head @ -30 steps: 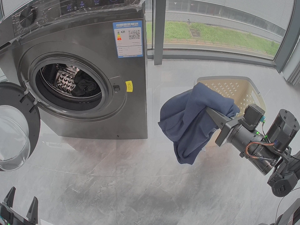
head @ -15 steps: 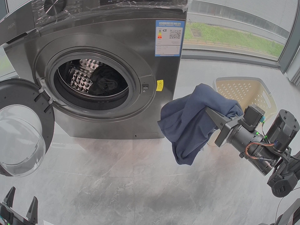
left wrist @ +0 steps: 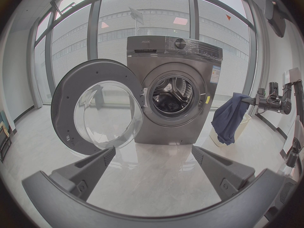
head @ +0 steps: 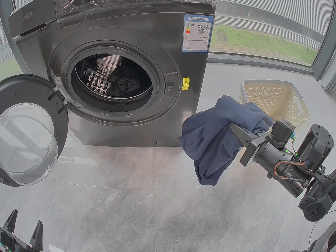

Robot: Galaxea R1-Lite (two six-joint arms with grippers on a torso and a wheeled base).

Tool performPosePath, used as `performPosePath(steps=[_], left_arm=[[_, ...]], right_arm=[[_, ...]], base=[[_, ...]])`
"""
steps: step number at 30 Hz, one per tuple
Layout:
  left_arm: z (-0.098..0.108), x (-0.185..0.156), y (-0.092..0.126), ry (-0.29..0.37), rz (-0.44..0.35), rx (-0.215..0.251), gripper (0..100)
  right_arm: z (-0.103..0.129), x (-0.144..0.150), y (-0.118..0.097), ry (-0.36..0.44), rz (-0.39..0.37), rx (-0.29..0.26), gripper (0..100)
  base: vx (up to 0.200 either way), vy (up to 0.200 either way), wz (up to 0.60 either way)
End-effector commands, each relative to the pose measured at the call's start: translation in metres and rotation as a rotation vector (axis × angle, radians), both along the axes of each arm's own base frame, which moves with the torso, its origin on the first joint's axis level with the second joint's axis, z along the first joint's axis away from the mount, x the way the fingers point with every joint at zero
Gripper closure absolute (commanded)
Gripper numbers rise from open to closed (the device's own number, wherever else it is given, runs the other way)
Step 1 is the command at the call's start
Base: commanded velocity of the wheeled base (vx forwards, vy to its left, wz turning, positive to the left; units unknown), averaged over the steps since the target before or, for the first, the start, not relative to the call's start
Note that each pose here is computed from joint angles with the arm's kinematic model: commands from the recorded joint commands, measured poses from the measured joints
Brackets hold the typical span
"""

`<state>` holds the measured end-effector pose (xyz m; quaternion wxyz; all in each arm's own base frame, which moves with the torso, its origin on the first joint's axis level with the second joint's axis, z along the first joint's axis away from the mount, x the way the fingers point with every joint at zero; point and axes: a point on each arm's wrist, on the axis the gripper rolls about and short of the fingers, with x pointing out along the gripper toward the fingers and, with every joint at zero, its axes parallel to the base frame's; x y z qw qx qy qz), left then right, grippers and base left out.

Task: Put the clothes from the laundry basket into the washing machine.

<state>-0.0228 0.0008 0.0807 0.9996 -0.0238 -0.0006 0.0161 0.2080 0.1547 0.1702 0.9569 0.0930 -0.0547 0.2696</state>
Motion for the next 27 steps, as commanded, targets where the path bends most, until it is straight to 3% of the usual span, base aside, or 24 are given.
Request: performPosePath(steps=[1, 25, 27], left_arm=[[-0.0046, 0.0006, 0.0, 0.008, 0.0, -0.001, 0], [-0.0046, 0.0006, 0.0, 0.008, 0.002, 0.0, 0], [-0.0046, 0.0006, 0.0, 0.008, 0.002, 0.0, 0]], right_arm=[[-0.0001, 0.0003, 0.0002, 0.0, 0.0, 0.0, 100], [-0.0008, -0.0002, 0.0003, 0.003, 0.001, -0.001, 100], [-0.0008, -0.0002, 0.0003, 0.003, 0.001, -0.001, 100]], base=[[0.0, 0.0, 0.0], [0.0, 0.2, 0.0], [0.0, 0.0, 0.0]])
